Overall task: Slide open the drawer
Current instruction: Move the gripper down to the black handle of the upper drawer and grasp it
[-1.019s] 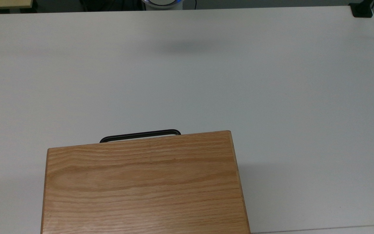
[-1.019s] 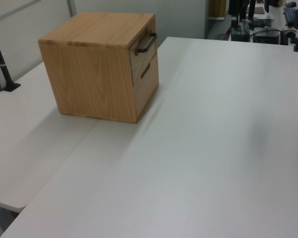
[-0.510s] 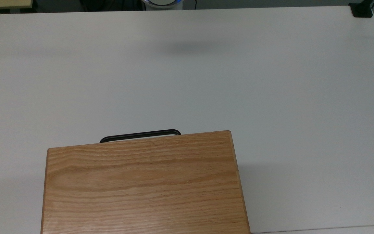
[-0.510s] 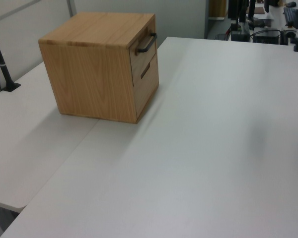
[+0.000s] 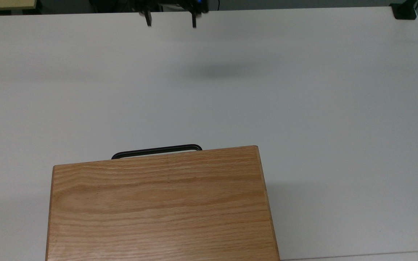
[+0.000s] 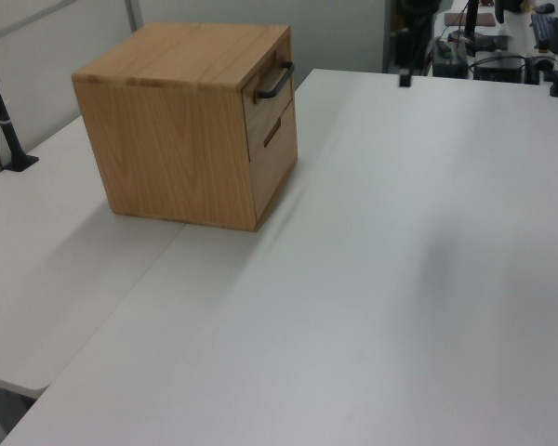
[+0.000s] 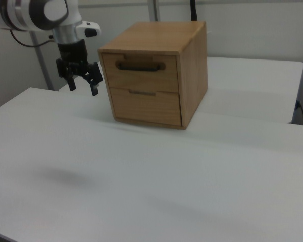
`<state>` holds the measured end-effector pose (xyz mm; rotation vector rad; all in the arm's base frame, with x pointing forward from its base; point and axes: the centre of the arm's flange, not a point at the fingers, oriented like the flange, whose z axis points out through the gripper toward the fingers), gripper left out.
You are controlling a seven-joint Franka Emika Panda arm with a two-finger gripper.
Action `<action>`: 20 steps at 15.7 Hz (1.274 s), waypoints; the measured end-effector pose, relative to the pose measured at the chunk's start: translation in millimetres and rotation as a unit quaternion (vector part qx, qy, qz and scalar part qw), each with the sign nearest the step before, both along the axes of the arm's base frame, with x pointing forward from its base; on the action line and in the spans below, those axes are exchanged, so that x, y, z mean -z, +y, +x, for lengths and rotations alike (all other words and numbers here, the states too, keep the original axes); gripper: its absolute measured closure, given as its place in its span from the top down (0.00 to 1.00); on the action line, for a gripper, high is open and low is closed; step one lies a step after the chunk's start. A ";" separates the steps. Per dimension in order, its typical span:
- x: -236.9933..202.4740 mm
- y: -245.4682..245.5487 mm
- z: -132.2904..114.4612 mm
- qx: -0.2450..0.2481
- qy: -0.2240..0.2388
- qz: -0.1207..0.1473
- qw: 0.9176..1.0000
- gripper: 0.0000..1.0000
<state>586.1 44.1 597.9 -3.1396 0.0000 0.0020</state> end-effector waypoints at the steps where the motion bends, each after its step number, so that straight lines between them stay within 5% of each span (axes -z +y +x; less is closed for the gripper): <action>1: 9.4 5.7 11.2 0.002 -0.014 0.001 1.000 1.00; 5: 27.8 -0.1 46.6 0.101 -0.082 0.011 0.991 1.00; 8: 36.2 -1.0 65.4 0.218 -0.121 0.040 0.968 1.00; 9: 40.7 -0.2 74.1 0.274 -0.138 0.056 0.950 1.00; 12: 49.0 -3.8 93.7 0.431 -0.175 0.103 0.879 1.00; 16: 39.5 -15.3 101.6 0.561 -0.196 0.155 0.789 1.00; 20: 32.3 -15.2 111.1 0.612 -0.227 0.209 0.729 0.96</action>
